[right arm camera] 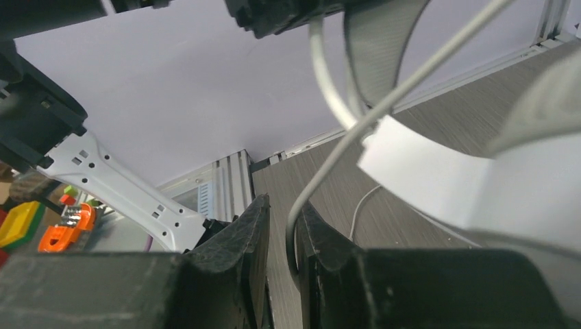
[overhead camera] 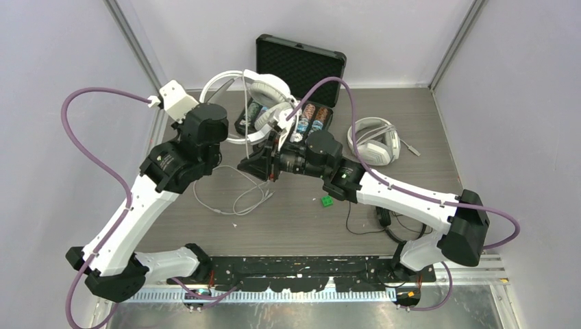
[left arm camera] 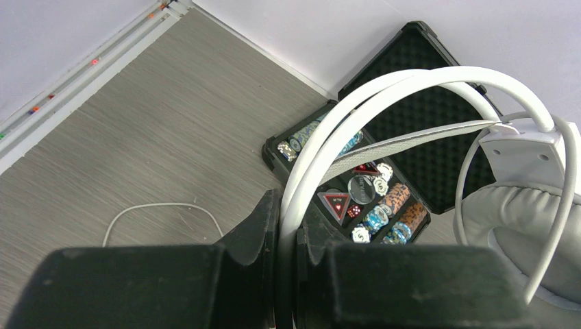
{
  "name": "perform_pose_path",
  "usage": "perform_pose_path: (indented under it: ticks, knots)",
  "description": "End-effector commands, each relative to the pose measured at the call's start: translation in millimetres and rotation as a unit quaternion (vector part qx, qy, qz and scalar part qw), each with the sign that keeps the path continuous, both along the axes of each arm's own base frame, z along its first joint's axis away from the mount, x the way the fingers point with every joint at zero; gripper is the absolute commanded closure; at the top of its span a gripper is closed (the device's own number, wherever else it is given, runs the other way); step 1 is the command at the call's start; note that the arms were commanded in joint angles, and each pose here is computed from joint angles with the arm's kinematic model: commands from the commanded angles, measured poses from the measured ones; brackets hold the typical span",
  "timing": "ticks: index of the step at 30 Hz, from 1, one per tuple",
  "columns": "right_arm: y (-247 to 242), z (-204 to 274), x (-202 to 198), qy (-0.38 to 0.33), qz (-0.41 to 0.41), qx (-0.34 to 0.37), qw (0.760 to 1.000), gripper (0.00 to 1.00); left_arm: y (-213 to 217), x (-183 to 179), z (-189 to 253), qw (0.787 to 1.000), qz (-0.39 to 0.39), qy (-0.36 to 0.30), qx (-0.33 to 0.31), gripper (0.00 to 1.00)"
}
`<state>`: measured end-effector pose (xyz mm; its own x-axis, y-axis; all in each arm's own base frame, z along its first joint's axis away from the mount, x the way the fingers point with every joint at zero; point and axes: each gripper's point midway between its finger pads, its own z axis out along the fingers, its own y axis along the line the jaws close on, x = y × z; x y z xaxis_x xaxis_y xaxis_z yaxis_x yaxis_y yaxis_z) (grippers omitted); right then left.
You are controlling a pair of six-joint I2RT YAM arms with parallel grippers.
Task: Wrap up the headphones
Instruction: Wrap the headphones cable around the headphones.
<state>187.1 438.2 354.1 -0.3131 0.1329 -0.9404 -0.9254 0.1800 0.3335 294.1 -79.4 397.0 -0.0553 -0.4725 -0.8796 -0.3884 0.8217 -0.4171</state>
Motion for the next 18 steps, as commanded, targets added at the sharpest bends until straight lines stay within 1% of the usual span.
perform_pose_path:
  ticks: [1,6,11,18]
  knots:
    - [-3,20,-5,-0.054,-0.018,0.018,0.998,0.74,-3,5,46,0.99,0.02,-0.087,-0.106,1.0]
    - [-6,5,5,-0.068,-0.048,0.007,0.997,0.74,-6,5,49,0.988,0.014,-0.091,-0.121,1.0]
    - [-10,-14,6,-0.097,-0.054,0.005,0.994,0.66,-9,2,53,0.987,-0.001,-0.09,-0.131,1.0]
    - [-7,-34,5,-0.154,-0.044,0.02,0.987,0.59,-19,-2,61,0.982,-0.033,-0.091,-0.16,1.0]
